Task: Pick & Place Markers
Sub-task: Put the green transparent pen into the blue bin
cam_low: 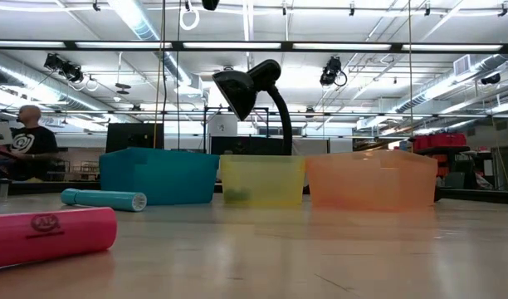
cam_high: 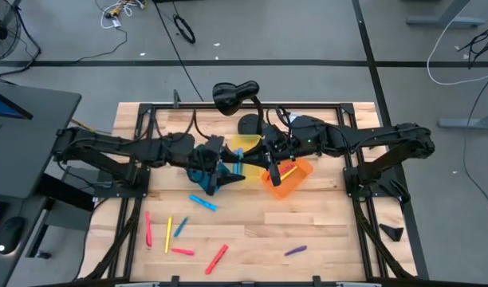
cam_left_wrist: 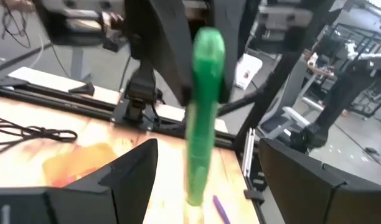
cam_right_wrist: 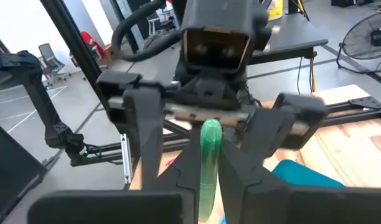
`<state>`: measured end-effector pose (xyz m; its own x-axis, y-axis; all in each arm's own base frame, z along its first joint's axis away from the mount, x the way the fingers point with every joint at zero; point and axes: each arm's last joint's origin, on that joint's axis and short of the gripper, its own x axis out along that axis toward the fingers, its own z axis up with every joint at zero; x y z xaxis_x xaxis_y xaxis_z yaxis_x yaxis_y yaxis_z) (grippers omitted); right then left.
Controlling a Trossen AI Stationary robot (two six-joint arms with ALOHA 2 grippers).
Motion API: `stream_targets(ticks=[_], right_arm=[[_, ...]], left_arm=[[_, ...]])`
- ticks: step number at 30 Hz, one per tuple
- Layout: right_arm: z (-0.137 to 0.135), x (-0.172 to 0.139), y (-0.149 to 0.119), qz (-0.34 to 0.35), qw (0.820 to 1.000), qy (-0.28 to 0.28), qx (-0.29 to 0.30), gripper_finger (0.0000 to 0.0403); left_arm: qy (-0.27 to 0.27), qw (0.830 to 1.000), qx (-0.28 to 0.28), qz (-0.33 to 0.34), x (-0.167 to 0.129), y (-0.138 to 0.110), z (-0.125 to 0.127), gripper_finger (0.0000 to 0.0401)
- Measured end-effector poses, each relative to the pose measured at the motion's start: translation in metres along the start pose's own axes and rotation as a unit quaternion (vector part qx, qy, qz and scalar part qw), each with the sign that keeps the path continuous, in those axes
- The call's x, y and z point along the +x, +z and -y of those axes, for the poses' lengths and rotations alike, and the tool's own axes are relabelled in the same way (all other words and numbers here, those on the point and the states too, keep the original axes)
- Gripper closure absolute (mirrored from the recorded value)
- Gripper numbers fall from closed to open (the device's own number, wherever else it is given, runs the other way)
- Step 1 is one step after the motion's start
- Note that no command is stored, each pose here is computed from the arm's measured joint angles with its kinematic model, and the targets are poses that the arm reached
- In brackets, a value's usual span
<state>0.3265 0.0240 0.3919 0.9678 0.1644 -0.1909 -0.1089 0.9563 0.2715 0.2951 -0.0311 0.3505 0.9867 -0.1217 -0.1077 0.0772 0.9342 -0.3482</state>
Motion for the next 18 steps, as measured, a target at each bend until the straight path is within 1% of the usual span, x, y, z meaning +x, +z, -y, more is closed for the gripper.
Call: stream_targets(ticks=[4, 7, 11, 18], right_arm=[[0.0, 0.0, -0.0001, 0.0, 1.0, 0.0, 0.0, 0.0367], [0.0, 0.0, -0.0001, 0.0, 1.0, 0.0, 0.0, 0.0367], [0.0, 0.0, -0.0001, 0.0, 1.0, 0.0, 0.0, 0.0367], [0.0009, -0.0001, 0.0001, 0.0, 1.0, -0.002, 0.0, 0.0367]], left_arm=[[0.018, 1.0, 0.0, 0.004, 0.002, -0.0014, -0.0009, 0.0117], [0.032, 0.999, 0.0, 0.01, 0.0018, -0.0008, -0.0018, 0.0133], [0.036, 0.999, 0.0, 0.012, 0.0018, -0.0006, -0.002, 0.0176], [0.035, 0.999, 0.0, 0.011, 0.0018, -0.0007, -0.0019, 0.0263]])
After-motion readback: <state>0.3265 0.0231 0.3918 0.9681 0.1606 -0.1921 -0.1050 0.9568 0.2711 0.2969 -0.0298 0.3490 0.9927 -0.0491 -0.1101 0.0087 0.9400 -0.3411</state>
